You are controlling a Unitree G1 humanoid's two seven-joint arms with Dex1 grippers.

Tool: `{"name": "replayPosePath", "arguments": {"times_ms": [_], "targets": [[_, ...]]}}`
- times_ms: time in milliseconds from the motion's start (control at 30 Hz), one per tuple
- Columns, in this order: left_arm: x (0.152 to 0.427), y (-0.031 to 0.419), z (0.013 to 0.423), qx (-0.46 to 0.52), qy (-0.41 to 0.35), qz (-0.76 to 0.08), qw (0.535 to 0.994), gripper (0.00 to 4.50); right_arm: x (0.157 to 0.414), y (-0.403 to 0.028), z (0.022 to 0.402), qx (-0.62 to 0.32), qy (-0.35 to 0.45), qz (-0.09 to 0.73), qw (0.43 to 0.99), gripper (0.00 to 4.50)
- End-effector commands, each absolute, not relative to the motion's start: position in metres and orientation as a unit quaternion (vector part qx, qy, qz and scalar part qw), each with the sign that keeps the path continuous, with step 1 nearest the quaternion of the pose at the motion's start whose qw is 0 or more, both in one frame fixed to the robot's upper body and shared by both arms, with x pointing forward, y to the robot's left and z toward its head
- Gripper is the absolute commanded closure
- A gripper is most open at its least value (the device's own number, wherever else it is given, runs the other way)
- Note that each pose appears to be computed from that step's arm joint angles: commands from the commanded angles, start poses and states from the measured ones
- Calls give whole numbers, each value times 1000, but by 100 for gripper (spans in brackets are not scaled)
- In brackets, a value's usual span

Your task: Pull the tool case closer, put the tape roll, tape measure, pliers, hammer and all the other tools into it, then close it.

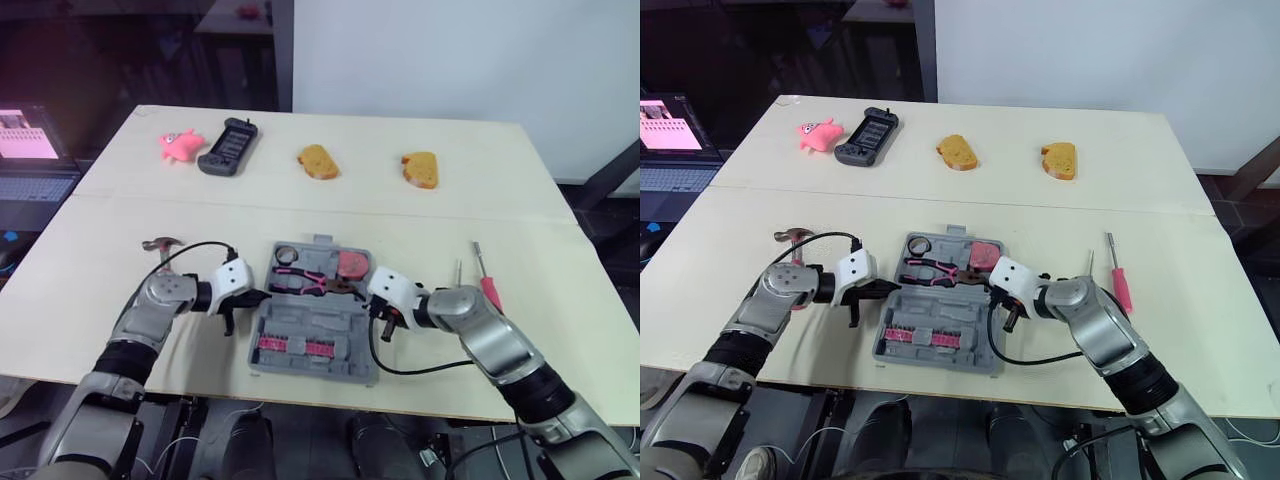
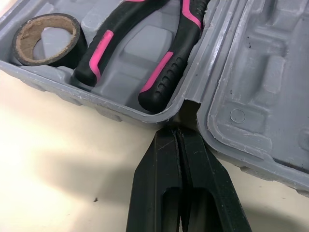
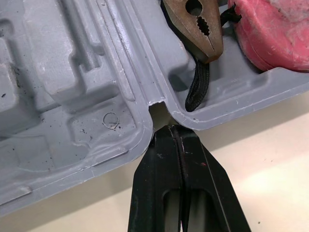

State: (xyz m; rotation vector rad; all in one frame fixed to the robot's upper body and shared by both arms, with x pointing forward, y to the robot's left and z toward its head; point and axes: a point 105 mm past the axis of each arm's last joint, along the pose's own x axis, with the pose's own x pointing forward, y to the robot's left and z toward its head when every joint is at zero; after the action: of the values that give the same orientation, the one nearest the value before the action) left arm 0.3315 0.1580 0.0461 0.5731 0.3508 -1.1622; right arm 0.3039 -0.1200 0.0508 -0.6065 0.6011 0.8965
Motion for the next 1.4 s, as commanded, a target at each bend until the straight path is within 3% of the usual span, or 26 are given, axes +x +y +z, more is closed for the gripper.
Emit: {"name": "replayPosePath", "arguments": {"times_ms": [33, 467, 800, 967, 1067, 1267, 1367, 1400], "targets": [[323, 151, 43, 262, 165, -558, 770, 443, 293, -109, 46, -275, 286, 440, 806, 450], [325, 160, 45, 264, 172, -544, 778, 443, 300, -113, 53, -280, 276, 434, 811, 450], [315, 230, 81, 274, 181, -488, 809, 443, 304, -166, 98, -279, 236, 399, 841, 450], [289, 272, 137, 212, 118, -473, 847, 443, 286, -218, 137, -257, 167, 364, 879, 450], [276, 298, 149, 210, 123, -441, 864, 450, 270, -246, 140, -244, 169, 348, 889, 325], [251, 360, 150, 201, 160, -335, 906, 154, 228, -293, 133, -190, 189, 321, 908, 11], [241, 382, 147, 202, 167, -294, 919, 4, 219, -315, 131, -184, 197, 293, 917, 0], [237, 389, 145, 205, 174, -280, 922, 4, 217, -323, 131, -185, 200, 283, 920, 0]]}}
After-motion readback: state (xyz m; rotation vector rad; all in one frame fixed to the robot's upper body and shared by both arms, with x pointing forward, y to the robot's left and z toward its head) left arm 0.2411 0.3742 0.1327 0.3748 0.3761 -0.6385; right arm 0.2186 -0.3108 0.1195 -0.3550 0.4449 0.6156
